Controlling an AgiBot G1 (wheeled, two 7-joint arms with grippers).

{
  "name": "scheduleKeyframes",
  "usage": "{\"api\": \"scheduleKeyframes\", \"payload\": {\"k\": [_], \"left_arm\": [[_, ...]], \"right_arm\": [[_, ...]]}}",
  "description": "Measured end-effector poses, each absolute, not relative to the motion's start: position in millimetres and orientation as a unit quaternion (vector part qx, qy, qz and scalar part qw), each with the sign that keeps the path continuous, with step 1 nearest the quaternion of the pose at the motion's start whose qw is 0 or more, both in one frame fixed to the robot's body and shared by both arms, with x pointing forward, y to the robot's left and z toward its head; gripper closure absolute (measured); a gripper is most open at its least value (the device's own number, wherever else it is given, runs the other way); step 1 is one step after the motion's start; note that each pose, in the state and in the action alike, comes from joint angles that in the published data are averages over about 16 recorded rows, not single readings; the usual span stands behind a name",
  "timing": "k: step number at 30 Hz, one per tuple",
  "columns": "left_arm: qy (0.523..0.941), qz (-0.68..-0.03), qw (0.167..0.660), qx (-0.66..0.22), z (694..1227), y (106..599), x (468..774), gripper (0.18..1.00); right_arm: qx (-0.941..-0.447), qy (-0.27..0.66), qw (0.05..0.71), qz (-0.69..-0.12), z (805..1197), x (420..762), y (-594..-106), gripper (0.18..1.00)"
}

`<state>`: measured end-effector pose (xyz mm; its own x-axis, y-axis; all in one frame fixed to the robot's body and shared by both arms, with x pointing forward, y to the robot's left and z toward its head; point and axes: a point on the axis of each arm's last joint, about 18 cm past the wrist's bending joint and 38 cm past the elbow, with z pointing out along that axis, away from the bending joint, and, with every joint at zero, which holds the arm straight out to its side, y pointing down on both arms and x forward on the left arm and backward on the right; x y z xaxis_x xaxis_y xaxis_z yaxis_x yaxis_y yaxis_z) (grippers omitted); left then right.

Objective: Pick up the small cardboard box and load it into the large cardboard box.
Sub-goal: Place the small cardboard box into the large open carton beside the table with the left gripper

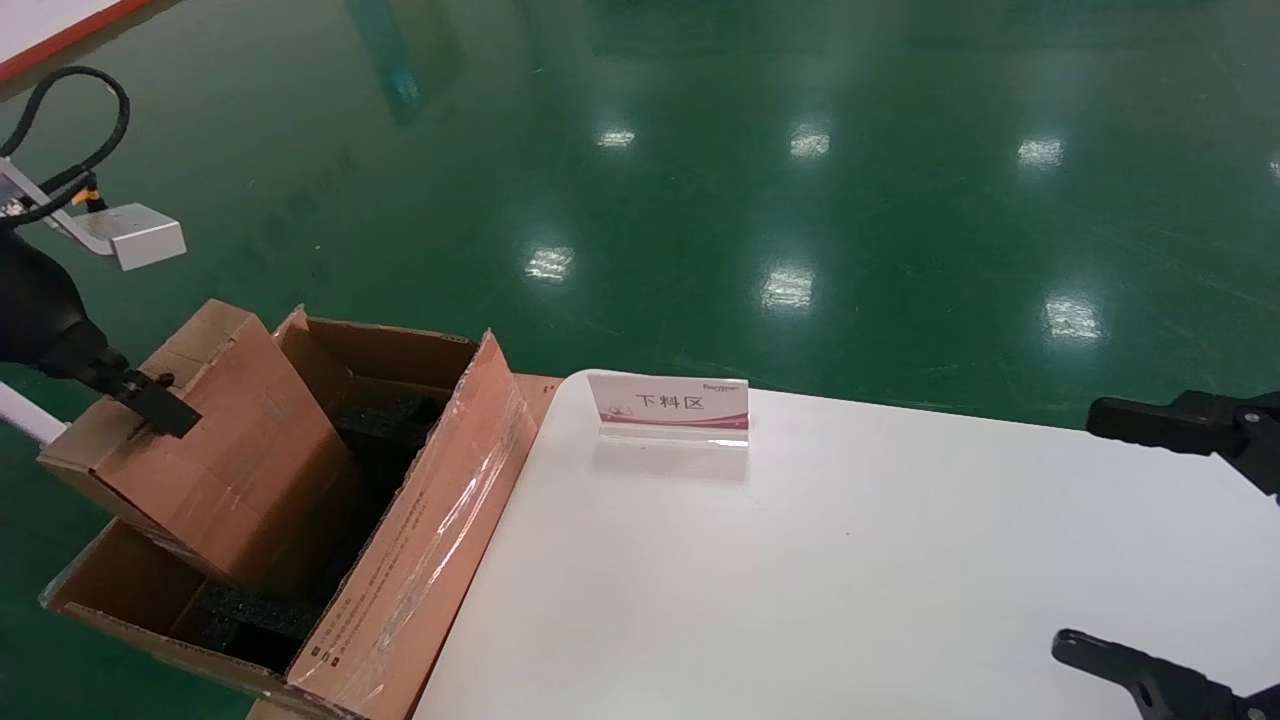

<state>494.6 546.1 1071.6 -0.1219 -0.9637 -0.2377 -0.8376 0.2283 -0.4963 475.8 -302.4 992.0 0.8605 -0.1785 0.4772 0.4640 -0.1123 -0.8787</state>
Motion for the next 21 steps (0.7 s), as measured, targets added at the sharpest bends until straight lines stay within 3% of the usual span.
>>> {"api": "scheduleKeyframes", "payload": {"k": [21], "left_arm": [[0.716, -0.096, 0.272, -0.635, 1038.8, 562.9, 515.9, 0.962]], "right_arm": [[-0.705, -0.101, 0.658, -0.244, 992.0, 475.8, -302.4, 0.178]]}}
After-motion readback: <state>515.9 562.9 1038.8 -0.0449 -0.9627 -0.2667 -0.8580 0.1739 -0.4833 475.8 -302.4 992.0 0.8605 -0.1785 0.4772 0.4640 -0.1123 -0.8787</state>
